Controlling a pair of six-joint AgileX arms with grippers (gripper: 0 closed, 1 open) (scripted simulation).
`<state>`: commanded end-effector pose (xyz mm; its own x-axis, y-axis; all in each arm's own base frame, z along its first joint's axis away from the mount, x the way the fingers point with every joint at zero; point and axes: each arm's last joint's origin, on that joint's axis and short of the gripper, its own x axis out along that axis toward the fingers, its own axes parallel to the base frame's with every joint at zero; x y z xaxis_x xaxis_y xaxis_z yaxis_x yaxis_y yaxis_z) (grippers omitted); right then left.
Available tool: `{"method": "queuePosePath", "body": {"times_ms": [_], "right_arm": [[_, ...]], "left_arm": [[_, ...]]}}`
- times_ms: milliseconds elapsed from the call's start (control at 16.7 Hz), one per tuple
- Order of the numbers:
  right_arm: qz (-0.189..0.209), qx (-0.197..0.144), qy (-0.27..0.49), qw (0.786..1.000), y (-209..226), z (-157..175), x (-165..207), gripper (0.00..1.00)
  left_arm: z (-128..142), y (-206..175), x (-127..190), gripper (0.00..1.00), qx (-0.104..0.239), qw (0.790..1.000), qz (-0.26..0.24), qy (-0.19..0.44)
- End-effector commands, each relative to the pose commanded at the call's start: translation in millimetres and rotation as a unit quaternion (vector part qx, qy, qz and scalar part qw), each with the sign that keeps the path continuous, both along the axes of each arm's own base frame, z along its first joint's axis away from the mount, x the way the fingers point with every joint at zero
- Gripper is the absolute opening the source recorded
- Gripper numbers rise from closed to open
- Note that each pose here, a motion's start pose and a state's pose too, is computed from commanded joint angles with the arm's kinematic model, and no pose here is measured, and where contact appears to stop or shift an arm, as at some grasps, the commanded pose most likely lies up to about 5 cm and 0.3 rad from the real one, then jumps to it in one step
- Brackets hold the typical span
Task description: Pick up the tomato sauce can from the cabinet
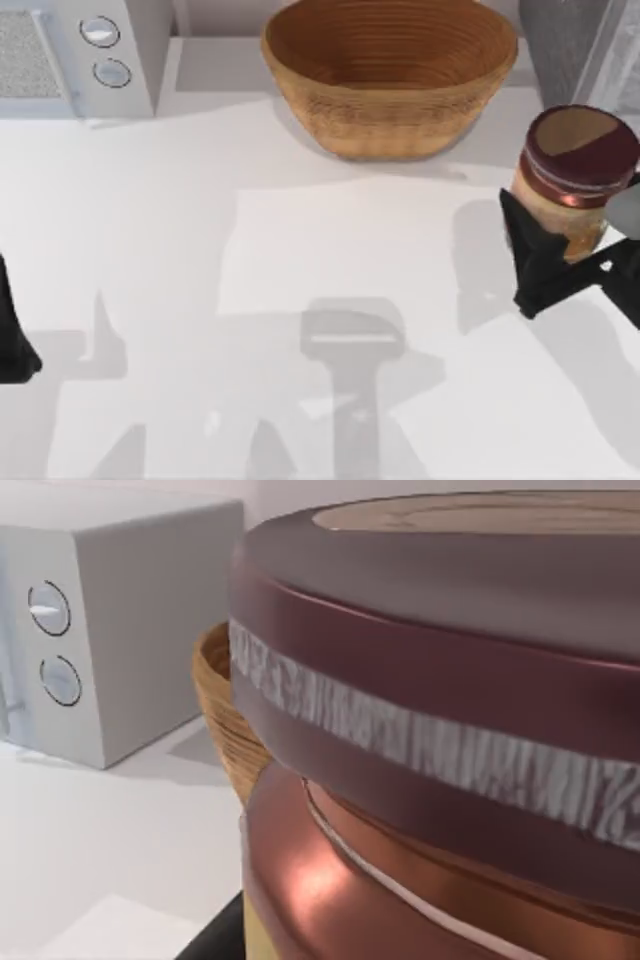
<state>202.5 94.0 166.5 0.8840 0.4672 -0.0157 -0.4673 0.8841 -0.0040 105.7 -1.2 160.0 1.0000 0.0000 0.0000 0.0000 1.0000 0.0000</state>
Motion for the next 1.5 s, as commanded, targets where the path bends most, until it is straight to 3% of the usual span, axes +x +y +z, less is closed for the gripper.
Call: {"method": "queuePosePath", "body": {"times_ms": [300, 840, 1500], "right_arm": [[0.046, 0.008, -0.014, 0.999, 31, -17, 15, 0.00], [0.133, 0.006, -0.007, 0.991, 80, -79, 15, 0.00], [0.136, 0.005, -0.003, 0.991, 91, -89, 25, 0.00]], "left_arm": [[0, 0, 0, 1.00, 0.000, 1.000, 0.000, 0.000], [0, 0, 0, 1.00, 0.000, 1.000, 0.000, 0.000], [0, 0, 0, 1.00, 0.000, 1.000, 0.000, 0.000]]}}
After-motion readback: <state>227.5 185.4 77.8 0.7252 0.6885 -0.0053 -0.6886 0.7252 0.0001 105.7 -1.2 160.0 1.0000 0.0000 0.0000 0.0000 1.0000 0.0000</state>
